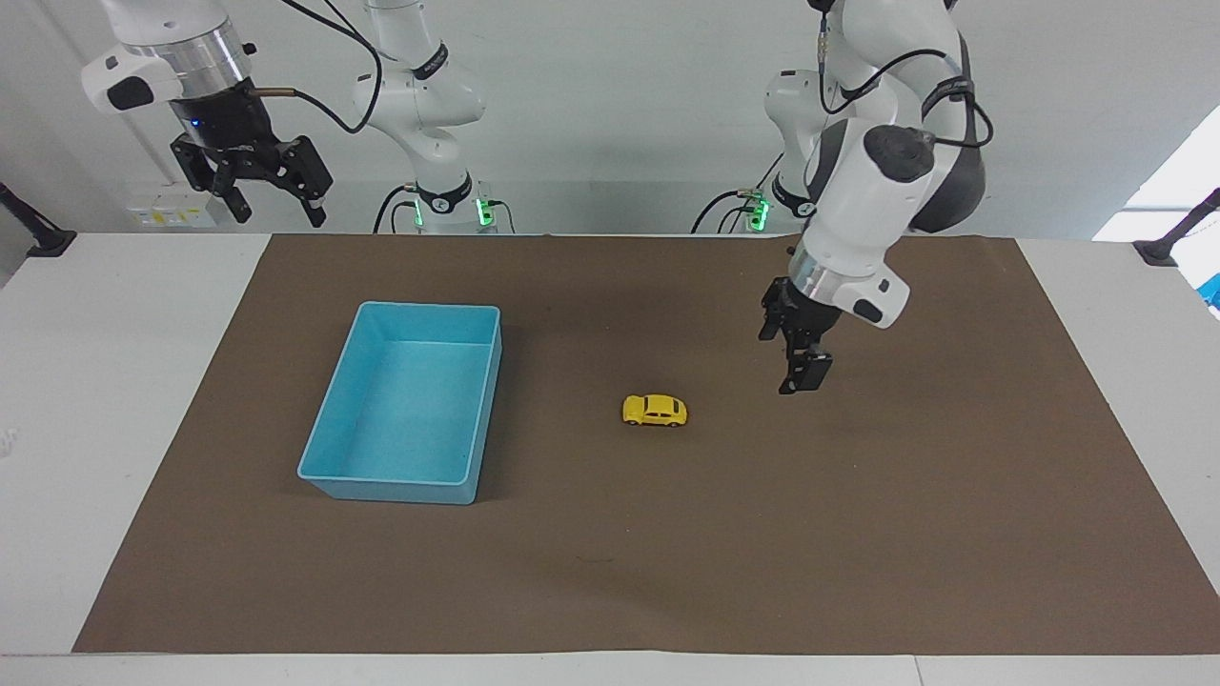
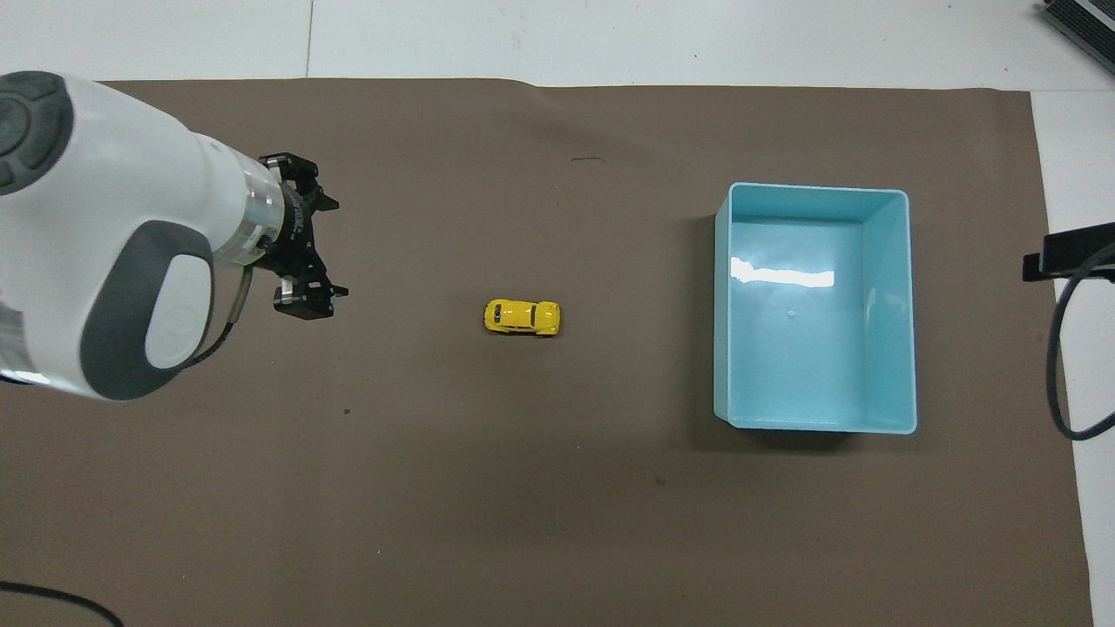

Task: Wind up and store yellow beetle car
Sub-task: 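Reach the left gripper down onto the yellow beetle car, then press the car down and drag it away from the box with the left gripper, then lift the left gripper off the car so it rolls toward the box, then retract the left gripper while the right gripper reaches toward the box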

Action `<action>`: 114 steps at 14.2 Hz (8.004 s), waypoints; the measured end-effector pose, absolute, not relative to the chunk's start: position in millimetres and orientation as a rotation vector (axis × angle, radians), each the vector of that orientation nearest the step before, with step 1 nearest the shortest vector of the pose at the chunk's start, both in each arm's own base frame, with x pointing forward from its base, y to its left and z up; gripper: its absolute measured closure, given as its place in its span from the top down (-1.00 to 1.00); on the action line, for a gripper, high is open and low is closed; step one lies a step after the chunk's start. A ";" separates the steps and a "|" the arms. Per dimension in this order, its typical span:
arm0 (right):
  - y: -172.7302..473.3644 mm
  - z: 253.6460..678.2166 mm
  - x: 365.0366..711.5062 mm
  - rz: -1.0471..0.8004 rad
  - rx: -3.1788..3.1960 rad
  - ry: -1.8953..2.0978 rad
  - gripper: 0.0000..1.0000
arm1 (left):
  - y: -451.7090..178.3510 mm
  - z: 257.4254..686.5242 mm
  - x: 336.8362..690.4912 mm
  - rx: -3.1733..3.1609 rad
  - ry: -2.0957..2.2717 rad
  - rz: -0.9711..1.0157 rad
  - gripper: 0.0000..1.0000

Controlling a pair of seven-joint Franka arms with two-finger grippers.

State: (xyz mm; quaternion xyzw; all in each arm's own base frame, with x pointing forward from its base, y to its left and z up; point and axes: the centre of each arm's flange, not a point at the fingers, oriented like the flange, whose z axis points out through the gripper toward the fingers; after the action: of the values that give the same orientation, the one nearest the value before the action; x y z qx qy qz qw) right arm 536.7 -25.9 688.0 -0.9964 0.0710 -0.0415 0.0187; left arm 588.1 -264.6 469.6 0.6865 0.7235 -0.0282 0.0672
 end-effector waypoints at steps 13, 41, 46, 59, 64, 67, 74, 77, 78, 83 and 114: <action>-28.2 687.9 536.5 -0.129 -3.093 0.227 1.00 | -382.6 324.3 563.2 2.253 2.112 -0.122 1.00; -29.0 687.8 536.5 -0.129 -3.093 0.229 1.00 | -371.7 319.9 574.5 2.162 2.221 -0.118 -0.15; -29.0 687.8 536.5 -0.129 -3.093 0.230 1.00 | -351.2 320.1 583.4 2.152 2.257 -0.124 -0.15; -29.1 687.8 536.5 -0.129 -3.093 0.230 1.00 | -289.4 320.3 607.5 2.166 2.297 -0.149 -0.15; -29.8 687.8 536.5 -0.129 -3.093 0.232 1.00 | -273.7 320.2 613.1 2.169 2.304 -0.156 -0.15; -31.2 687.8 536.4 -0.129 -3.093 0.236 1.00 | -267.4 320.5 615.3 2.174 2.301 -0.158 -0.14; -33.3 687.8 536.3 -0.129 -3.093 0.242 1.00 | -241.8 335.4 625.2 2.217 2.233 -0.144 1.00; -33.3 687.8 536.3 -0.129 -3.093 0.242 1.00 | -242.8 336.8 624.4 2.220 2.229 -0.145 1.00; -33.3 687.8 536.3 -0.129 -3.093 0.242 1.00 | -242.8 336.8 624.4 2.221 2.228 -0.146 1.00; -33.3 687.8 536.2 -0.129 -3.093 0.242 1.00 | -242.6 336.8 624.4 2.223 2.227 -0.146 1.00; 106.3 674.5 526.6 -0.088 -2.853 -1.233 1.00 | -104.2 594.4 592.9 2.695 1.211 0.142 1.00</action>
State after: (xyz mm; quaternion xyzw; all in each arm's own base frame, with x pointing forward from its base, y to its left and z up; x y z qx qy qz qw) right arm 526.6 106.3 674.5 -0.9175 -0.3963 -0.0281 0.0161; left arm 592.9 -104.2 594.4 0.9072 0.4078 0.0479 0.0917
